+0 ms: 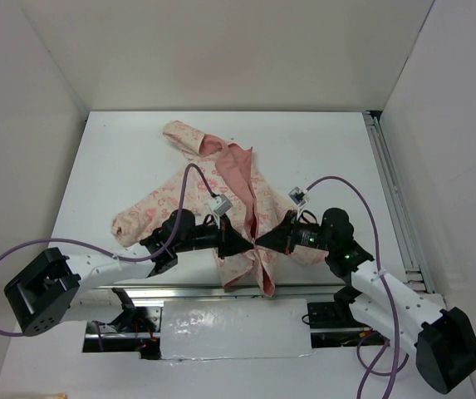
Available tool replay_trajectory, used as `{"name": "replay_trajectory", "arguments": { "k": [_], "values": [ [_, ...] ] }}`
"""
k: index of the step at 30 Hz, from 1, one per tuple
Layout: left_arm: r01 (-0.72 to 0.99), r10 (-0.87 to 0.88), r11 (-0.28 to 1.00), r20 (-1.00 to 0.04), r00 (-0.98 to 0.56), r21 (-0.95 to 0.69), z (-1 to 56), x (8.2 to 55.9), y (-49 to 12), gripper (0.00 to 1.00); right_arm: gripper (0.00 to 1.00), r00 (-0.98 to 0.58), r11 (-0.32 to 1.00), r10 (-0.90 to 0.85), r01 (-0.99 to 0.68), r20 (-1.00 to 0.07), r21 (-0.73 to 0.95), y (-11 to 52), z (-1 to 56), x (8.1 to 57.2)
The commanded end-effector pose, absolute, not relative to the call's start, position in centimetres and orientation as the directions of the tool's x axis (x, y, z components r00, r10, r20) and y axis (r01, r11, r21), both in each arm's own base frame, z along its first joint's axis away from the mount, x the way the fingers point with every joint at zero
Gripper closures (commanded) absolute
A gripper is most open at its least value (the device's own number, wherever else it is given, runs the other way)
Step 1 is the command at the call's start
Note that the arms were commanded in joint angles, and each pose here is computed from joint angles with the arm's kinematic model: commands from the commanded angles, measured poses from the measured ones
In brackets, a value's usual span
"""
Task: Zip up the jacket
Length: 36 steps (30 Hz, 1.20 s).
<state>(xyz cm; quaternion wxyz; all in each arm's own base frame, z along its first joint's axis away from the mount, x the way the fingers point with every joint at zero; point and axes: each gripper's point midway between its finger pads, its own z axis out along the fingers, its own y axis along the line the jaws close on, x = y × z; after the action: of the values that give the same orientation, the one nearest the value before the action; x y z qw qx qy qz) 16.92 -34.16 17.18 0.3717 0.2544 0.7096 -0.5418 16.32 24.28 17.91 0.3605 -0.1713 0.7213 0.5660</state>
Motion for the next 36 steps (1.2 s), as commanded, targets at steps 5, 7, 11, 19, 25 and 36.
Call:
{"name": "replay_trajectory", "arguments": {
  "k": [5,7,11,19,25,36],
  "values": [
    [0.852,0.031,0.108,-0.855,-0.518,-0.512,18.9,14.0,-34.8,1.0,1.0,-0.535,0.264,0.229,-0.77,-0.813,0.581,24.6,21.8,17.2],
    [0.84,0.075,0.072,-0.836,-0.543,-0.539,18.2,13.1,-34.8,1.0,1.0,-0.503,0.261,0.253,-0.787,-0.826,0.559,24.6,22.6,17.4],
    [0.806,0.137,0.047,-0.796,-0.59,-0.59,16.8,12.1,-34.8,1.0,1.0,-0.479,0.26,0.283,-0.796,-0.831,0.547,24.6,23.5,17.7],
    [0.769,0.205,0.047,-0.747,-0.632,-0.638,15.2,11.2,-34.6,1.0,1.0,-0.432,0.301,0.366,-0.783,-0.824,0.544,23.9,25.0,18.7],
    [0.731,0.24,0.06,-0.701,-0.672,-0.68,13.7,10.5,-34.2,1.0,1.0,-0.362,0.383,0.456,-0.745,-0.813,0.547,22.3,25.5,20.0],
    [0.671,0.289,0.135,-0.619,-0.731,-0.729,11.4,9.2,-32.9,1.0,1.0,-0.298,0.487,0.534,-0.657,-0.791,0.576,20.2,26.7,22.4]
  ]
}}
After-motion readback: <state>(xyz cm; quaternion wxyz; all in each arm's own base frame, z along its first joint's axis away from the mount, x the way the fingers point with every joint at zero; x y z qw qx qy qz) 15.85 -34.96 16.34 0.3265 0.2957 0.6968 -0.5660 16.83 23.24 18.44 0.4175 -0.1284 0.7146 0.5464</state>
